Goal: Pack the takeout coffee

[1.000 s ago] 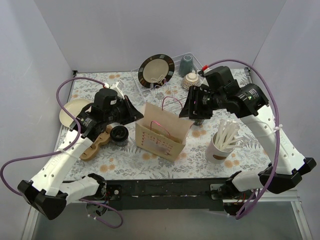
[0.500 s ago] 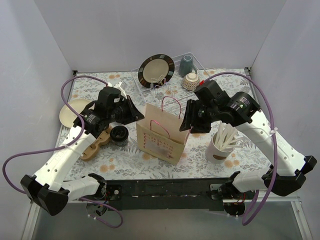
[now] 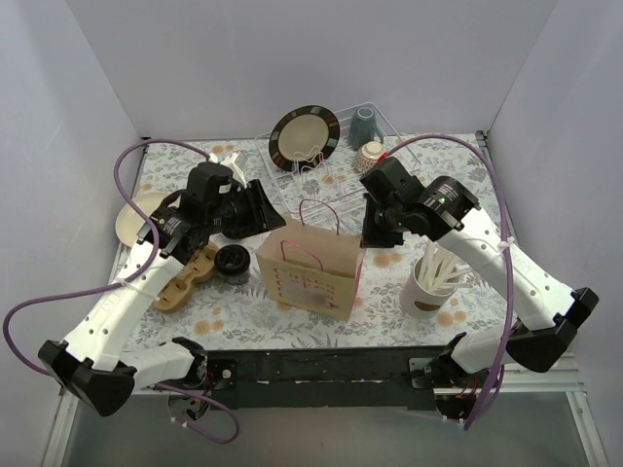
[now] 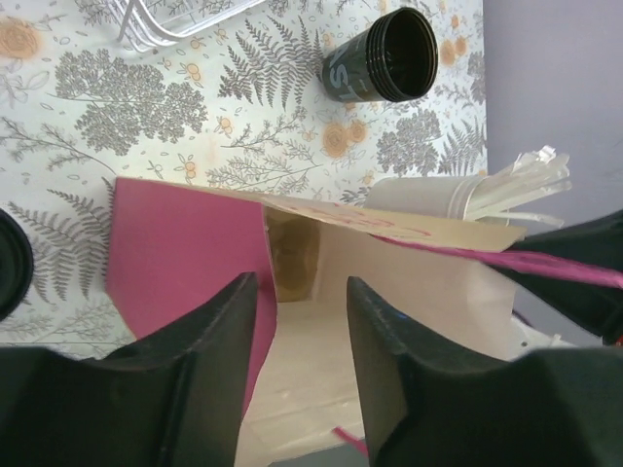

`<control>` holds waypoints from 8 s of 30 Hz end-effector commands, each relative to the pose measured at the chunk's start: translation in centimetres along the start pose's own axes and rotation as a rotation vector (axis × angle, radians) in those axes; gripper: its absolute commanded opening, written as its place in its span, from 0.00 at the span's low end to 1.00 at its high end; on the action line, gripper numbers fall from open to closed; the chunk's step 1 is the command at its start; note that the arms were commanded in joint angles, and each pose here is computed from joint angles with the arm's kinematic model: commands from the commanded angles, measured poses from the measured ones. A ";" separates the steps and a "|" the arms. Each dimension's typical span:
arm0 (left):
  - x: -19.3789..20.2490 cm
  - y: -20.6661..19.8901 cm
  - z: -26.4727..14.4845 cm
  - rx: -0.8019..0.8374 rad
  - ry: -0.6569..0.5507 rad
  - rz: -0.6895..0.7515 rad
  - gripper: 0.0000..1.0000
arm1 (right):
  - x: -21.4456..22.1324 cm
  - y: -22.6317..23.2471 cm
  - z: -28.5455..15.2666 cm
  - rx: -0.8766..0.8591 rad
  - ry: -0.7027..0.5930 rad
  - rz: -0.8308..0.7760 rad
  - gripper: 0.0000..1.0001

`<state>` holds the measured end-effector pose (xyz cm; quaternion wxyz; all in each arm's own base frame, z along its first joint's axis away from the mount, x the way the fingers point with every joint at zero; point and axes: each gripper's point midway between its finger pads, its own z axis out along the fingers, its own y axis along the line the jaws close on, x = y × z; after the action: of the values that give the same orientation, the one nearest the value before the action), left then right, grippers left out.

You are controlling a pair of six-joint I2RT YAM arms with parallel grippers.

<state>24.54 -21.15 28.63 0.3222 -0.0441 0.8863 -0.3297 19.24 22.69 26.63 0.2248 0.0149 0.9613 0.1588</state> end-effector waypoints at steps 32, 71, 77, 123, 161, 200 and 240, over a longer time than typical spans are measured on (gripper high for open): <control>3.6 -2.8 -2.8 0.350 -0.028 0.162 0.39 | -6.4 3.0 -4.1 -0.426 -0.678 -0.310 0.01; -6.1 2.7 -5.0 -0.209 -0.356 0.010 0.98 | -4.0 -0.1 1.0 -0.175 -0.294 -0.020 0.01; -6.4 6.9 -4.4 -0.474 -0.331 0.014 0.98 | -6.3 -0.6 1.3 -0.169 -0.325 -0.039 0.01; 1.7 17.0 2.2 -0.706 0.186 0.025 0.85 | -6.4 0.0 -1.0 -0.271 -0.339 -0.193 0.50; 4.9 19.7 2.5 -0.767 0.288 0.031 0.77 | -6.9 -1.5 -1.3 -0.217 -0.369 -0.187 0.49; 2.3 20.7 3.7 -0.861 0.222 0.043 0.80 | -7.3 -1.3 -2.0 -0.228 -0.395 -0.190 0.49; -1.1 15.2 2.0 -0.711 0.172 0.020 0.01 | -8.2 -0.5 -1.1 -0.186 -0.325 -0.062 0.59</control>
<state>28.38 -10.35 15.73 0.1901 -0.1104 0.9755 0.0062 25.67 20.30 30.30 0.3799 -0.0121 0.8988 0.2184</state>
